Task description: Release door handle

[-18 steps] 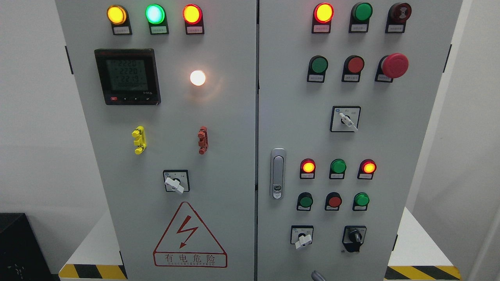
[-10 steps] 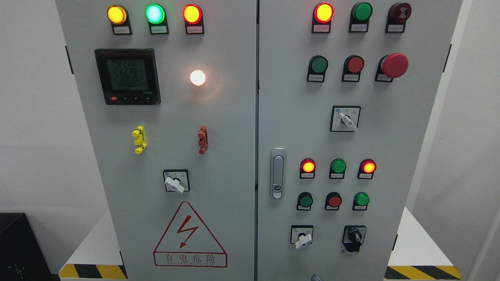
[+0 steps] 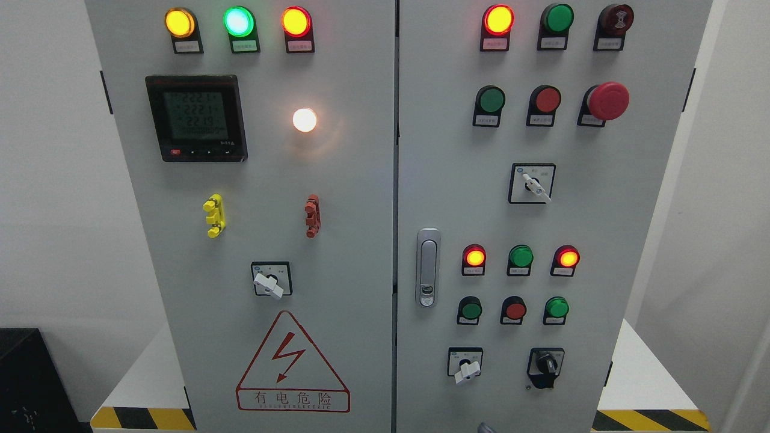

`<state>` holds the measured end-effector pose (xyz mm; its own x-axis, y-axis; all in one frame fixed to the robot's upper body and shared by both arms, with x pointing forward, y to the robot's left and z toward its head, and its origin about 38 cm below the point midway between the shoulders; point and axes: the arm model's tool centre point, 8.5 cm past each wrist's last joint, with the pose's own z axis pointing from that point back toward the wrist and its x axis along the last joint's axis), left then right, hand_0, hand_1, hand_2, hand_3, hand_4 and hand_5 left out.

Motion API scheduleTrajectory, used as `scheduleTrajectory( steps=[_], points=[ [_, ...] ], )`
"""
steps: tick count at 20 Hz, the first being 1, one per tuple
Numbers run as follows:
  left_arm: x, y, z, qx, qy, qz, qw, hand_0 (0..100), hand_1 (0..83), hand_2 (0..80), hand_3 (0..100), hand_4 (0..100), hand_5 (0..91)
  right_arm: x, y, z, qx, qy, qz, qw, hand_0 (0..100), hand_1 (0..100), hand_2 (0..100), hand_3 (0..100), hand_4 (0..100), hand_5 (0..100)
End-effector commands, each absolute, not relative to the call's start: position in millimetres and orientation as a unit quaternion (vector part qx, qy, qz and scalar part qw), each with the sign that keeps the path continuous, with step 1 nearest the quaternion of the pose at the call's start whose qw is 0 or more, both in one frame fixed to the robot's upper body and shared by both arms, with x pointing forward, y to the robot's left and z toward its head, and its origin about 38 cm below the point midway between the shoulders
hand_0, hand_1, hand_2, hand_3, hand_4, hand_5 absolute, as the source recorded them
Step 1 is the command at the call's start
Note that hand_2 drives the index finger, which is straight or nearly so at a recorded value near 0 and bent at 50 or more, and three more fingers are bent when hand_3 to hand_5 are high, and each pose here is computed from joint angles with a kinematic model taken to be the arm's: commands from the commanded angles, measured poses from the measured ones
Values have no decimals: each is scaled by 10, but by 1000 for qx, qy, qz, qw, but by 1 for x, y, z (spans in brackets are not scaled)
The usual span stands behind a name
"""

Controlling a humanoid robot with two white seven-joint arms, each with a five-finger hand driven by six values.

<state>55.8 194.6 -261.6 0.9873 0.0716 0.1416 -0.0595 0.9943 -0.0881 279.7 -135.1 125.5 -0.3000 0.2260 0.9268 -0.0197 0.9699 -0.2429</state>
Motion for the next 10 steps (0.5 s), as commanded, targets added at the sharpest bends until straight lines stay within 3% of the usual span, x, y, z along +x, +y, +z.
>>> scheduleTrajectory(
  steps=[1,2,5,10],
  points=[
    [63,194,-261,-42,-82,22,995,0,0,22,93,13,0,280,-134,135,-65,-807,102,577,392,247,0,80,172,148],
    [63,194,-261,-42,-82,22,995,0,0,22,92,13,0,280,-135,137,-66,-810,102,574,372,266,0,113,258,231],
    [63,194,-261,-42,-82,22,995,0,0,22,95,13,0,279,-134,143,-67,-814,102,568,371,274,0,158,367,361],
    [63,194,-261,-42,-82,22,995,0,0,22,94,12,0,278,-134,163,-129,-829,147,524,396,271,0,197,403,387]
  ],
)
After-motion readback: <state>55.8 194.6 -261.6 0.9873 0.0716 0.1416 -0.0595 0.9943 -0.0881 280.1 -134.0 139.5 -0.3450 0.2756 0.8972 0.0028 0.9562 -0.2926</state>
